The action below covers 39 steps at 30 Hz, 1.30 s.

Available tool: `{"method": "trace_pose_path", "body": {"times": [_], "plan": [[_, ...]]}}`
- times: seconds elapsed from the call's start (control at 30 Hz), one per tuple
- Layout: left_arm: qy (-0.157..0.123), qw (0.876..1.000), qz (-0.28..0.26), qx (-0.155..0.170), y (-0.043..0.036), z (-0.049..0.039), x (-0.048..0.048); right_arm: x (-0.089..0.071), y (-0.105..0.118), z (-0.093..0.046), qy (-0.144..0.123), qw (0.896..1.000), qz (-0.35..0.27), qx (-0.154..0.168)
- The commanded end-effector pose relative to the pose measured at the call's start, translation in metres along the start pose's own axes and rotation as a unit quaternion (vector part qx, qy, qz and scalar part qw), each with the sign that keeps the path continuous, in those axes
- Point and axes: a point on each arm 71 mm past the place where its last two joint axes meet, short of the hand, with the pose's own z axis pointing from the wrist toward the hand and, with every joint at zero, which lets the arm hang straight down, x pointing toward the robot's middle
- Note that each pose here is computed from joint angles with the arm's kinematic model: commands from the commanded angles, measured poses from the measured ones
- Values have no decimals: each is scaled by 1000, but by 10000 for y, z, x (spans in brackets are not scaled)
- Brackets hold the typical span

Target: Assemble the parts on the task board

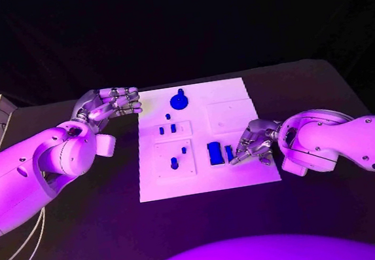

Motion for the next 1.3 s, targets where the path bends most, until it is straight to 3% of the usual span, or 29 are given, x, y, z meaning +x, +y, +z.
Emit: {"method": "trace_pose_path", "body": {"times": [0.03, 0.43, 0.7, 0.87, 1.07, 1.17, 1.3], "plan": [[4, 1000, -3, 3, -4, 4, 13, 30, -41, 14, 12, 1000, -12, 9], [1, 1000, -2, 2, 4, 8, -2, 64, -25, -21, 22, 1000, -13, -6], [1, 1000, -3, 2, 12, 10, 0, 30, -41, -55, 6, 1000, 1, -16], [2, 1000, -5, 3, 18, 10, 6, -58, -59, -79, -19, 997, 52, -50], [1, 1000, -16, 7, 30, 16, 18, -283, -70, -53, -75, 973, 164, -146], [0, 1000, -23, 11, 52, 26, 33, -466, -119, 1, -124, 948, 221, -192], [-2, 999, -29, 17, 74, 37, 51, -683, -203, 83, -181, 924, 260, -215]]}}
